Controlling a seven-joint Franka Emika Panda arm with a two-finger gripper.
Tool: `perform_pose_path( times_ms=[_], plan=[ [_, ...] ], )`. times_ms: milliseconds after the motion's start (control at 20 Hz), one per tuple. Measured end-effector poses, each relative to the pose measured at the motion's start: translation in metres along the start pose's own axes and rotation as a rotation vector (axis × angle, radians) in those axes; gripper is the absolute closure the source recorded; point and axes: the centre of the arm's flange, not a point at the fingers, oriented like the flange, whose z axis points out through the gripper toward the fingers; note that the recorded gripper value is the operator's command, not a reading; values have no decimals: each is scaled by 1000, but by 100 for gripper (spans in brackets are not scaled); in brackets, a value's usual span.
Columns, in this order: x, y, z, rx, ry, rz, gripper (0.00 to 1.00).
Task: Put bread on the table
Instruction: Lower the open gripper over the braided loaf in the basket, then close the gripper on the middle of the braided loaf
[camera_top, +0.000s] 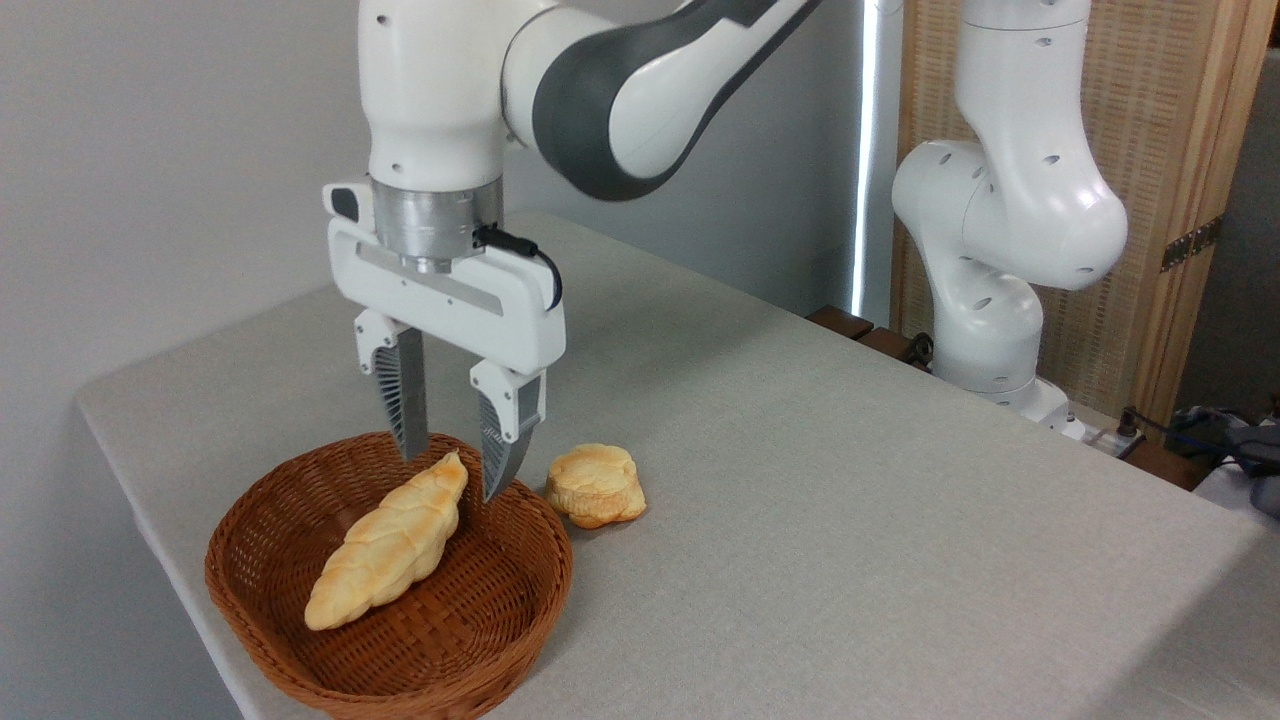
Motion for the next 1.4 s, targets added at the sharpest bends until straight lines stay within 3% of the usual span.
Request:
perform_pose_path(
  times_ms=[300,650,1000,1400],
  plan=[
    [19,14,30,5,52,-92,0],
    [30,30,62,-6,59,-64,0],
    [31,30,65,-5,67,-65,0],
    [29,28,73,54,28,-4,0]
  ],
)
